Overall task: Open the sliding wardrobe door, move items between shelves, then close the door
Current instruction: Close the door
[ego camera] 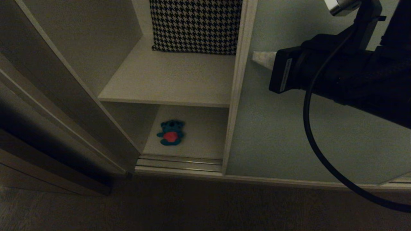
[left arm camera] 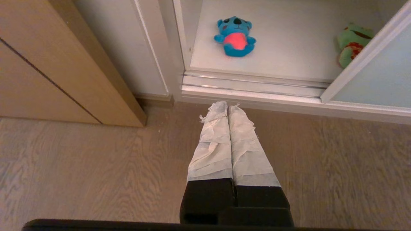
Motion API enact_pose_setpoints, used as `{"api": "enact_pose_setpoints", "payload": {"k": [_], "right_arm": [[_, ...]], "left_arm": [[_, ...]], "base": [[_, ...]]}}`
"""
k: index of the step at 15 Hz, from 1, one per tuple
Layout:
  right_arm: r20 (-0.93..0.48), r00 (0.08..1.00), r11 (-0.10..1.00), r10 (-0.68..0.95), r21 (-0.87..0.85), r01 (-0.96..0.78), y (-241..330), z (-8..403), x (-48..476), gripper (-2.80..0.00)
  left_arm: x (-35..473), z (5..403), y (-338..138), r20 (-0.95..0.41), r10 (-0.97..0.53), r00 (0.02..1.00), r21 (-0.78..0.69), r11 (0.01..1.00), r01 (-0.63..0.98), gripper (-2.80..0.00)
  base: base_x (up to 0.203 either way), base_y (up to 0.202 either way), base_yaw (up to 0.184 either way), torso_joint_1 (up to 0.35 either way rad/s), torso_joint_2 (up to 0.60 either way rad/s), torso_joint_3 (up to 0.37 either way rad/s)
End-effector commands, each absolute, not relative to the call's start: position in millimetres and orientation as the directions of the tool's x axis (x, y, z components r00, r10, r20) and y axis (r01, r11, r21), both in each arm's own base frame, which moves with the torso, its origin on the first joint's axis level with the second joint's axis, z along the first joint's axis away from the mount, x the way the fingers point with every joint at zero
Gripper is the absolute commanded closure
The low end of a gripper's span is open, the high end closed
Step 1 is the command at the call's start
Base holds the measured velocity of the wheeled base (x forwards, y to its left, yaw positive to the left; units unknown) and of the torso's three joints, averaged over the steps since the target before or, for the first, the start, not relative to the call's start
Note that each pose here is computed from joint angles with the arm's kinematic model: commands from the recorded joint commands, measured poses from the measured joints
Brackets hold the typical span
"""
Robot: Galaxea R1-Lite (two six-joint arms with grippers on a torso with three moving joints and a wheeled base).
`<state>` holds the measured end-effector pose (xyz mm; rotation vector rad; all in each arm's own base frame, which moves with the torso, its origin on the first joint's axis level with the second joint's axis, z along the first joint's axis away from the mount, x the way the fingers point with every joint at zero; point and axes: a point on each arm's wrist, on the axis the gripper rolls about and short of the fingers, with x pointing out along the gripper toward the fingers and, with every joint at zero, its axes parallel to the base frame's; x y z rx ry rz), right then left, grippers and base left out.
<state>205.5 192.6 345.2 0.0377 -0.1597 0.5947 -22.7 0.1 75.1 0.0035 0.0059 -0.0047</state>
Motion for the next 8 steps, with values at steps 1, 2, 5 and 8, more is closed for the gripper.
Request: {"api": "enact_pose_setpoints", "payload": {"k": [1,2,5,8], "right_arm": [[0.164,0.804,0.816,0.572,-0.011,-0.578,205,344,208,0.0],[0.164,0.792,0.804,0.588,-0.011,-0.594,213,345,208,0.0],[0.164,0.777,0.789,0.608,-0.013,-0.615,227,346,210,0.0],[0.145,0.743,0.753,0.654,-0.024,-0.658,245,347,203,0.0]], "left_arm": [[-23,75,0,-0.008,-0.004,1.0,0.003,1.0,0.004,0.0],[-23,75,0,-0.008,-0.004,1.0,0.003,1.0,0.004,0.0],[-23,75,0,-0.008,-0.005,1.0,0.003,1.0,0.005,0.0],[-23,75,0,-0.008,-0.004,1.0,0.003,1.0,0.004,0.0]], "base": [[0.0,0.0,0.0,0.0,0.0,0.0],[0.0,0.0,0.0,0.0,0.0,0.0],[0.0,0.0,0.0,0.0,0.0,0.0],[0.0,0.0,0.0,0.0,0.0,0.0]]}}
